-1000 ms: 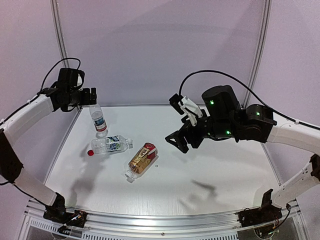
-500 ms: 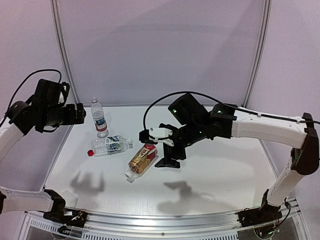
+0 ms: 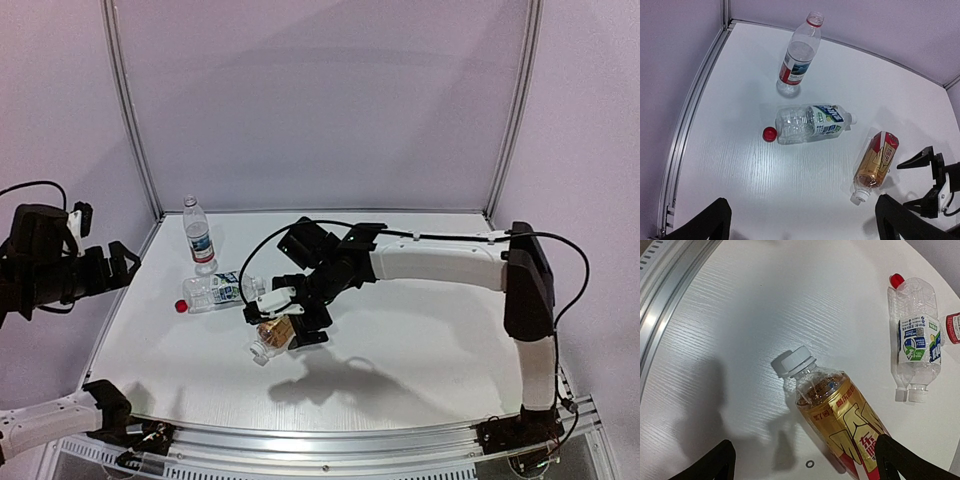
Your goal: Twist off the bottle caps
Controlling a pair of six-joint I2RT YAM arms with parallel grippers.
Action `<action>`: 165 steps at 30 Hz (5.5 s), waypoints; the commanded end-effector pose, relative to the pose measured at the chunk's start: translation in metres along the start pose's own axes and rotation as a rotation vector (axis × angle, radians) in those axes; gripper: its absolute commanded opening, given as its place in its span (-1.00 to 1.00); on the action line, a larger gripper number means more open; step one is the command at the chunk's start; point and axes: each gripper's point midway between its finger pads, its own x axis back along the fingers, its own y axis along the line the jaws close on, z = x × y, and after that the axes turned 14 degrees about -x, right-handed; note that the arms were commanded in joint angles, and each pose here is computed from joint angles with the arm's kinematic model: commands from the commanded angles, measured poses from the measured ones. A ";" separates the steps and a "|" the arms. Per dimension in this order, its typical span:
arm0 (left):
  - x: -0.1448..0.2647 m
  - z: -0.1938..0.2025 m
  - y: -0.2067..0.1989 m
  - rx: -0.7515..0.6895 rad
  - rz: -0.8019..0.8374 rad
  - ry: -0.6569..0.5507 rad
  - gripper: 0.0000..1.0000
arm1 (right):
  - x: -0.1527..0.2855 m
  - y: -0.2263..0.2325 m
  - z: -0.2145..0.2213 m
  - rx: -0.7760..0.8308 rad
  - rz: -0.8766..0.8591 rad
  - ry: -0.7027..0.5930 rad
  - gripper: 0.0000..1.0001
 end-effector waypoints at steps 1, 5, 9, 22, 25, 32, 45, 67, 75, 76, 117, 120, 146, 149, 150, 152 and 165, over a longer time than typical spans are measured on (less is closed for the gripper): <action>0.005 0.025 0.003 0.039 0.013 0.071 0.97 | -0.020 -0.026 -0.003 0.047 0.061 -0.004 0.99; 0.011 0.026 0.003 0.044 0.024 0.078 0.97 | -0.038 -0.042 -0.009 0.049 0.092 -0.027 0.99; 0.014 0.025 0.000 0.036 0.038 0.104 0.98 | -0.053 -0.049 -0.005 0.024 0.081 -0.029 0.99; 0.010 0.013 -0.011 -0.030 0.056 0.142 0.97 | -0.091 -0.047 0.027 -0.066 0.028 0.034 0.98; 0.008 0.012 -0.011 -0.037 0.054 0.138 0.97 | -0.091 -0.049 0.030 -0.084 0.033 0.041 0.89; 0.004 0.006 -0.015 -0.051 0.060 0.123 0.97 | -0.083 -0.047 0.036 -0.139 0.068 0.077 0.41; -0.010 0.001 -0.021 -0.016 0.072 0.078 0.97 | -0.035 -0.053 0.044 -0.648 0.272 0.200 0.43; -0.019 -0.007 -0.023 0.002 0.059 0.021 0.97 | 0.033 -0.043 0.042 -0.804 0.114 0.012 0.99; -0.018 -0.018 -0.028 -0.013 0.070 0.007 0.97 | 0.009 -0.025 0.066 -0.613 0.012 0.005 0.99; -0.020 -0.019 -0.028 -0.018 0.067 0.013 0.97 | 0.005 -0.025 0.069 -0.614 0.006 0.013 0.99; -0.040 -0.040 -0.056 -0.039 0.110 0.068 0.97 | -0.052 -0.035 0.123 -0.686 0.005 -0.030 0.31; -0.041 -0.043 -0.058 -0.044 0.116 0.066 0.98 | -0.046 -0.038 0.119 -0.681 0.013 -0.035 0.12; -0.013 -0.141 -0.118 -0.051 0.640 -0.203 0.97 | 0.169 -0.092 0.004 -1.163 0.287 -0.518 0.07; -0.002 -0.150 -0.123 -0.057 0.682 -0.210 0.97 | 0.193 -0.090 -0.009 -1.180 0.274 -0.595 0.08; 0.001 -0.153 -0.124 -0.056 0.692 -0.217 0.97 | 0.202 -0.090 -0.014 -1.181 0.266 -0.626 0.08; 0.007 -0.158 -0.128 -0.041 0.720 -0.229 0.97 | 0.218 -0.086 -0.024 -1.167 0.245 -0.686 0.08; 0.017 -0.200 -0.150 0.240 0.857 -0.391 0.96 | 0.284 -0.036 -0.057 -1.033 0.013 -0.894 0.17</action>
